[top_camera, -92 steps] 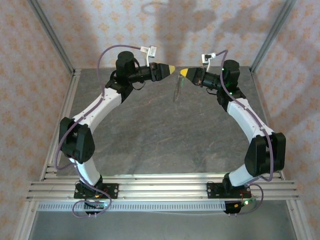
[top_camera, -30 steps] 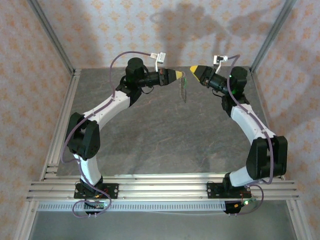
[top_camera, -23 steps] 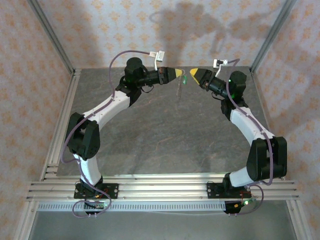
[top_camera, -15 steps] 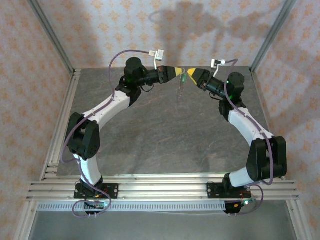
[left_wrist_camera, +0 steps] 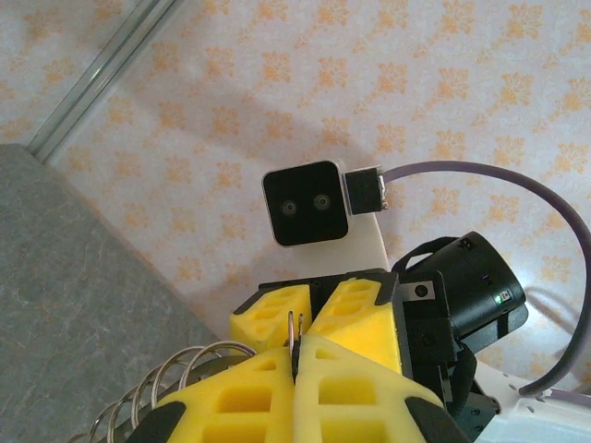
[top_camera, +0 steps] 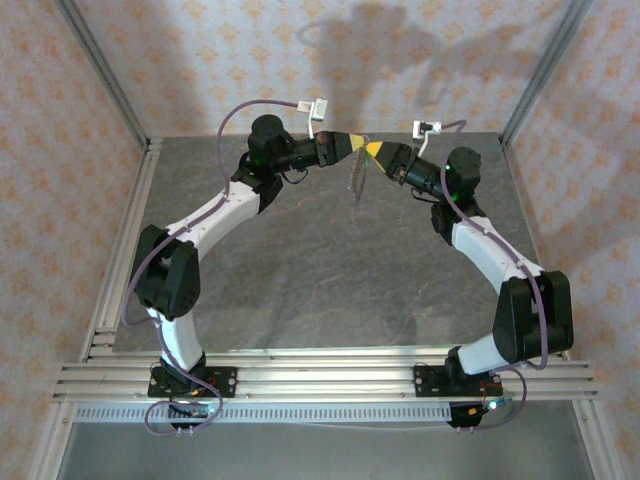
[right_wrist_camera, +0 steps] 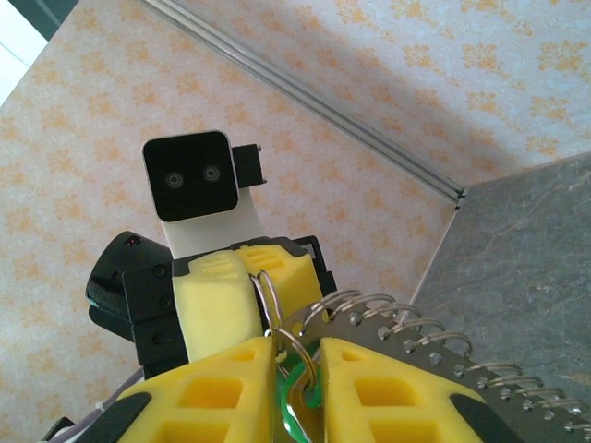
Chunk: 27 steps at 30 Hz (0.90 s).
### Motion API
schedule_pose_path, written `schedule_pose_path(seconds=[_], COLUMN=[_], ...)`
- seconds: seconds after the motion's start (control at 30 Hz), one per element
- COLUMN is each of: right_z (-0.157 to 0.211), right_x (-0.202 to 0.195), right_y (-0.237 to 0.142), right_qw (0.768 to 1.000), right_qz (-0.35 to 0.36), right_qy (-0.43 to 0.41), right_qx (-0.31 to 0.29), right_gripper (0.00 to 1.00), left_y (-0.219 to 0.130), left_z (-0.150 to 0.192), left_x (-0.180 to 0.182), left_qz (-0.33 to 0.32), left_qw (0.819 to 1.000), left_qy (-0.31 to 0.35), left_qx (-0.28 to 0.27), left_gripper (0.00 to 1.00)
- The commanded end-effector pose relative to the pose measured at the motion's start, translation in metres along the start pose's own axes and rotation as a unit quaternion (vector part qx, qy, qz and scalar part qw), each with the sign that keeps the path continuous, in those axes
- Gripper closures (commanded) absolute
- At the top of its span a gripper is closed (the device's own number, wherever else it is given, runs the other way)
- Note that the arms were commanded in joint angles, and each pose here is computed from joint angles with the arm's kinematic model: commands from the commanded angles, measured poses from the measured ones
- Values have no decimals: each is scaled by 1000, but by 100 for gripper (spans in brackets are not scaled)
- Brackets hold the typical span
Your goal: Put the keys on the keyring
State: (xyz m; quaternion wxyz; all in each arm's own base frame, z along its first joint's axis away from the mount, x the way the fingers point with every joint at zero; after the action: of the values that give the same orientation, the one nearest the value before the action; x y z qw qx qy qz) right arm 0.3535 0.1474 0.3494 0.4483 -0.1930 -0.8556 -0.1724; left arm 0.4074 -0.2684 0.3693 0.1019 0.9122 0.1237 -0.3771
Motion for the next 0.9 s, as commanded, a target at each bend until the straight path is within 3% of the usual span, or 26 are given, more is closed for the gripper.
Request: schedule_pose_path(seconds=[0.0, 0.2, 0.43, 0.87], right_z=[3, 6, 7, 20], right_x=[11, 9, 11, 19], right_y=[-5, -7, -6, 3], right_qw=[1000, 1000, 1000, 999], right_qz=[-14, -10, -18, -29], right_qy=[-26, -24, -25, -33], right_qx=[-9, -9, -3, 32], right_gripper=[78, 80, 100, 100], left_y=[-3, -2, -2, -2], left_z=[-11, -12, -12, -12], left_x=[-17, -16, -15, -15], left_qz=[16, 15, 14, 13], left_qw=[999, 999, 999, 999], left_qy=[29, 29, 28, 27], left_qx=[-27, -29, -31, -35], left_gripper=[100, 100, 100, 100])
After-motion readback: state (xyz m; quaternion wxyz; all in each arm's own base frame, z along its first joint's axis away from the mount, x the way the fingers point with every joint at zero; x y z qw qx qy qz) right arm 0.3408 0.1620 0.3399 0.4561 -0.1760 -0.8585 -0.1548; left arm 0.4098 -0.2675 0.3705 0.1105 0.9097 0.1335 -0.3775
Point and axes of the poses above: each hand's point on the last joint's axis, 136 mm out from that joint toward the fingers, its own y axis out along the fingers, its own x axis along the line the jaws close on, z = x × y, the point moved 7 cm from there along -y, back along the fingers
